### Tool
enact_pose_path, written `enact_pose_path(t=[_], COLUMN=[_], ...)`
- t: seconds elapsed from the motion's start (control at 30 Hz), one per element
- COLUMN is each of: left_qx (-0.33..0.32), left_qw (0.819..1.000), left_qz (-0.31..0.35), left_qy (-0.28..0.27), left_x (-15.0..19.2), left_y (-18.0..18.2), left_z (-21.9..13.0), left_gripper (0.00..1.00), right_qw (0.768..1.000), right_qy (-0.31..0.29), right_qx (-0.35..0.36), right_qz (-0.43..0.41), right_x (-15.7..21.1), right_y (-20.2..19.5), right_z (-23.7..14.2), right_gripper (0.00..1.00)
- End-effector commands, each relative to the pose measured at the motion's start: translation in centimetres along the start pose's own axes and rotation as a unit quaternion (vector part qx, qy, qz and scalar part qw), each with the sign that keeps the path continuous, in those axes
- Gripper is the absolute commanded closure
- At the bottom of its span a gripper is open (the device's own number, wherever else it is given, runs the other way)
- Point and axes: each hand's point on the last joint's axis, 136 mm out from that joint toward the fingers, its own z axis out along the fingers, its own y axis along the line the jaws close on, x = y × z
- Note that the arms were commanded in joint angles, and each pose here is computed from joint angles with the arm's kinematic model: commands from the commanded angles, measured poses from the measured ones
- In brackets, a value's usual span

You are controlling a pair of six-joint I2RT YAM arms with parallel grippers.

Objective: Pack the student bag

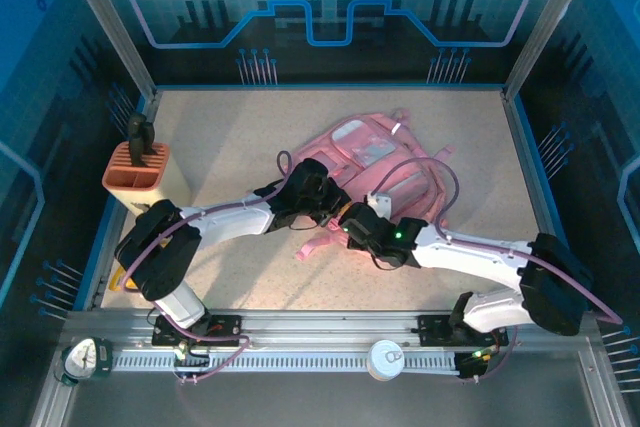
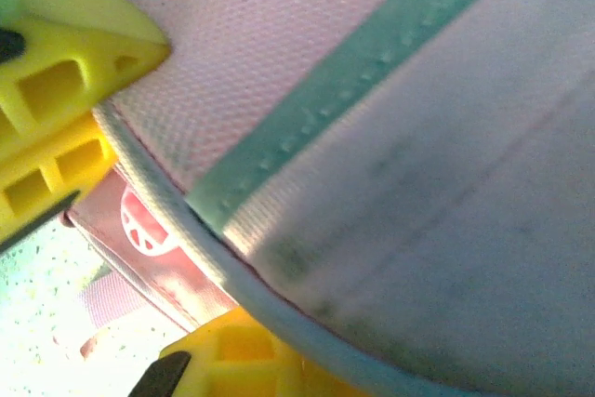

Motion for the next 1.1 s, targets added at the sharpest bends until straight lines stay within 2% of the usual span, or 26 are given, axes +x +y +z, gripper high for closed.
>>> enact_pose_path(t=[0.0,0.17,0.3,0.53,0.63,0.7,0.87,0.97,1.07], left_qx=[0.003,-0.025,-0.031,-0.034,-0.035,-0.035,-0.033,-0.033,-0.032], left_qw=[1.000,0.999,0.998,0.997,0.997,0.997,0.997,0.997,0.997], left_qz=[0.022,0.038,0.049,0.061,0.064,0.065,0.063,0.064,0.069], left_qy=[0.003,-0.022,-0.020,-0.016,-0.014,-0.014,-0.014,-0.015,-0.017], left_x=[-0.1,-1.5,-1.8,-1.8,-1.8,-1.7,-1.8,-1.8,-1.9], left_y=[-0.4,0.9,1.1,0.5,0.4,0.3,0.3,0.1,0.0], left_z=[-1.7,-2.3,-2.3,-2.3,-2.3,-2.3,-2.3,-2.4,-2.4], left_gripper=[0.97,1.00,1.00,1.00,1.00,1.00,1.00,1.00,1.00], right_qw=[0.999,0.998,0.996,0.992,0.989,0.988,0.988,0.988,0.987], right_qy=[0.014,0.026,0.044,0.032,0.028,0.027,0.013,0.005,0.004], right_qx=[0.022,0.039,0.039,0.006,0.001,0.008,0.010,0.011,0.022], right_qz=[-0.020,-0.050,-0.064,-0.123,-0.145,-0.152,-0.150,-0.155,-0.160], right_x=[1.0,1.7,1.8,-0.6,-1.4,-1.8,-2.5,-2.9,-3.3], right_y=[-2.9,-5.4,-6.7,-4.0,-2.8,-2.5,-2.2,-2.0,-2.2], right_z=[0.0,-0.9,-1.0,-0.7,-0.3,-0.1,0.3,0.4,0.1], right_gripper=[1.00,1.00,1.00,1.00,0.95,0.85,0.80,0.80,0.90])
